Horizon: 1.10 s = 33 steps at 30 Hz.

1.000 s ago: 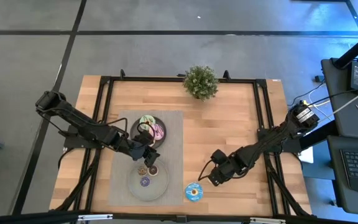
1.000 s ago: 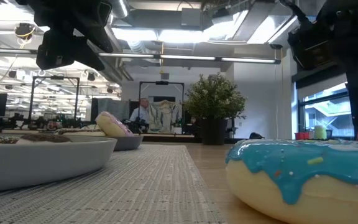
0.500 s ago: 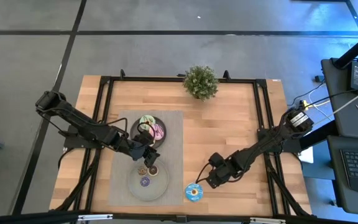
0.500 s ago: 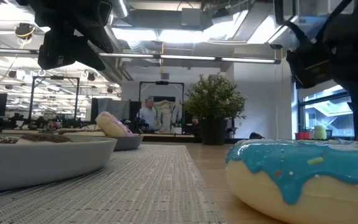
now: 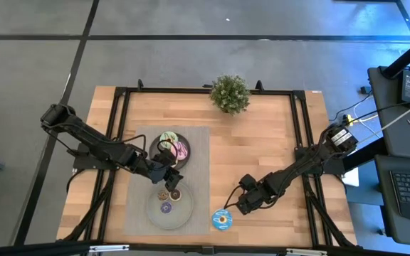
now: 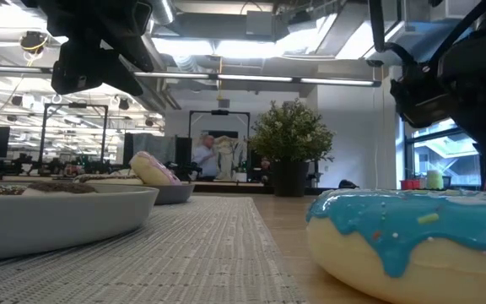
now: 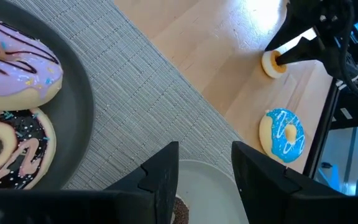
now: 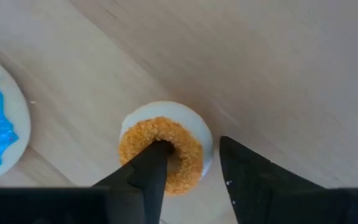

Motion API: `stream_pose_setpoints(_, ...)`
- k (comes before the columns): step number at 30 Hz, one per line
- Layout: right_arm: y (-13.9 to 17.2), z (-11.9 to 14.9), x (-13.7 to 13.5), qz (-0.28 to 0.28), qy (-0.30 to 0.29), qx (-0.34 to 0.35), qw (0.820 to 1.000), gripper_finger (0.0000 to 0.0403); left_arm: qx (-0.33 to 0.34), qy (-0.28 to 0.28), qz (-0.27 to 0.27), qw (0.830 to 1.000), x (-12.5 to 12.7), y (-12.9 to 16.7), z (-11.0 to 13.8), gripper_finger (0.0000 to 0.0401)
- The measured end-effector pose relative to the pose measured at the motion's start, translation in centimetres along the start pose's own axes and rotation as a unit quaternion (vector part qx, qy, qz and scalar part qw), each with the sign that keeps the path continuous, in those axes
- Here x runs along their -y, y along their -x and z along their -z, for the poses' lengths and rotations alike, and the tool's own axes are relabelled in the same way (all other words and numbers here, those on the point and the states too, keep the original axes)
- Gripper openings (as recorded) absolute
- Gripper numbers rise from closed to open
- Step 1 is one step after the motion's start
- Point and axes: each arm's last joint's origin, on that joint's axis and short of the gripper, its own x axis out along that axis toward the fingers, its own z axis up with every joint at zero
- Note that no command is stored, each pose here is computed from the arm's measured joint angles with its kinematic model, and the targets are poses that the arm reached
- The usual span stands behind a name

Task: Pick & Place donuts
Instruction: Put the small yellow donut on the gray plate

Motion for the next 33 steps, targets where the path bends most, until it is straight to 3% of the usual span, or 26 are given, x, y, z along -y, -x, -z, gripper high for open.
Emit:
stream_pose_setpoints(6, 0.1, 0.0, 0.0, -0.003, 0.001, 0.003, 1.000, 0.0099, 0.001, 0.000, 0.000, 1.000, 0.0, 0.0, 0.0, 0.0143)
stream_pose_setpoints(15, 0.4, -0.1, -0.2, -0.002, 0.018, 0.005, 1.000, 0.0031, 0.059, 0.037, -0.005, 0.998, 0.2, 0.0, -0.4, 0.0143)
stream_pose_setpoints(24, 2.7, -1.9, -2.2, -0.002, 0.057, 0.060, 0.997, 0.0025, 0.115, 0.078, 0.029, 0.990, 1.0, 0.1, -1.1, 0.0143)
stream_pose_setpoints(33, 9.0, -7.7, -5.8, -0.018, 0.135, 0.185, 0.973, 0.0026, 0.173, 0.153, 0.060, 0.971, 1.6, 0.3, -1.9, 0.0143)
